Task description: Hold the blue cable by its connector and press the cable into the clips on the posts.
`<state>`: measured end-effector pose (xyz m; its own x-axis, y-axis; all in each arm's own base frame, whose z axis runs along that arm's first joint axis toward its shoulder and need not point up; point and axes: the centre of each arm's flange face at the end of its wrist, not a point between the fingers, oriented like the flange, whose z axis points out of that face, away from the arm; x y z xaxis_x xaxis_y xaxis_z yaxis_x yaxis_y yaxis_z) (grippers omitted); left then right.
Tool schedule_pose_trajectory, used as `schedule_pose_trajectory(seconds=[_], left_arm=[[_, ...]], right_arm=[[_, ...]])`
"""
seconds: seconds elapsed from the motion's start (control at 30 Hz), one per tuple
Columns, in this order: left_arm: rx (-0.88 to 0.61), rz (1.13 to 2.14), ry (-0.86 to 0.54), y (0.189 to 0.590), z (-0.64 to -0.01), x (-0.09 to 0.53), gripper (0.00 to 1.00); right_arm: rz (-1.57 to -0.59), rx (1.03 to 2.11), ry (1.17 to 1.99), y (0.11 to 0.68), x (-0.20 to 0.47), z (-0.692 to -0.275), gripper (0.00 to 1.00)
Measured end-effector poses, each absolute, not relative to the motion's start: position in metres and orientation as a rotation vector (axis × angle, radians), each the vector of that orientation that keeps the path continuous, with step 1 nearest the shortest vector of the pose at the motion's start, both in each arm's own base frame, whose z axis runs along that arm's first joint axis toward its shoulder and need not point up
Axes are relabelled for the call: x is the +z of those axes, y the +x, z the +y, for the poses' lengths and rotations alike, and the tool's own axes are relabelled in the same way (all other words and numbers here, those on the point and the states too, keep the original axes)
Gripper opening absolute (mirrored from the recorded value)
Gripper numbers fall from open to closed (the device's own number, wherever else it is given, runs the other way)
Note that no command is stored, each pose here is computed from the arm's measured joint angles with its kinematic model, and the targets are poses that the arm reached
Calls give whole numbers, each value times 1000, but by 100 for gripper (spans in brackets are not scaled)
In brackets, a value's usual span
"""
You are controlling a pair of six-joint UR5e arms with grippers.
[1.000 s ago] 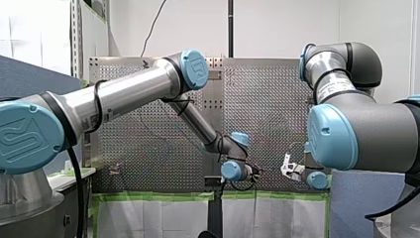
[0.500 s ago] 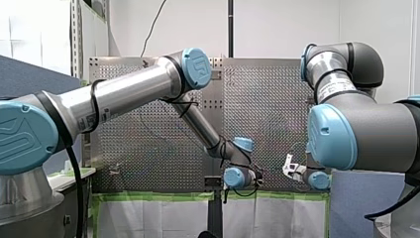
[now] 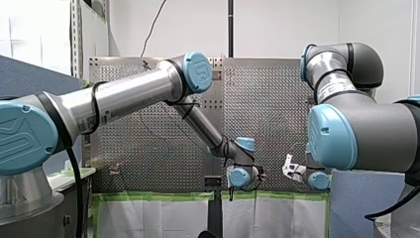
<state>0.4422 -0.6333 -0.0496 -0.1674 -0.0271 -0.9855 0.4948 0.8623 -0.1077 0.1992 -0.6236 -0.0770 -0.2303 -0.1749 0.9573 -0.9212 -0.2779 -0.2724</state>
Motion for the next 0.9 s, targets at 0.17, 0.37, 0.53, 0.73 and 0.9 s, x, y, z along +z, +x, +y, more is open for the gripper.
schedule_pose_trajectory(seconds=[0.17, 0.37, 0.53, 0.73, 0.9], left_arm=[[-462, 1715, 392, 437, -639, -68, 100], [-433, 1746, 410, 435, -638, -87, 100], [-410, 1740, 417, 437, -639, -86, 100], [-372, 1712, 420, 444, -646, -74, 100], [-353, 1713, 431, 443, -649, -70, 100]], right_arm=[[-1349, 1567, 1411, 200, -77, -624, 0], [-1346, 1571, 1411, 201, -78, -623, 0], [-1348, 1572, 1411, 201, -78, -623, 0], [-1350, 1572, 1411, 201, -79, -623, 0], [-1353, 1572, 1410, 200, -80, -623, 0]])
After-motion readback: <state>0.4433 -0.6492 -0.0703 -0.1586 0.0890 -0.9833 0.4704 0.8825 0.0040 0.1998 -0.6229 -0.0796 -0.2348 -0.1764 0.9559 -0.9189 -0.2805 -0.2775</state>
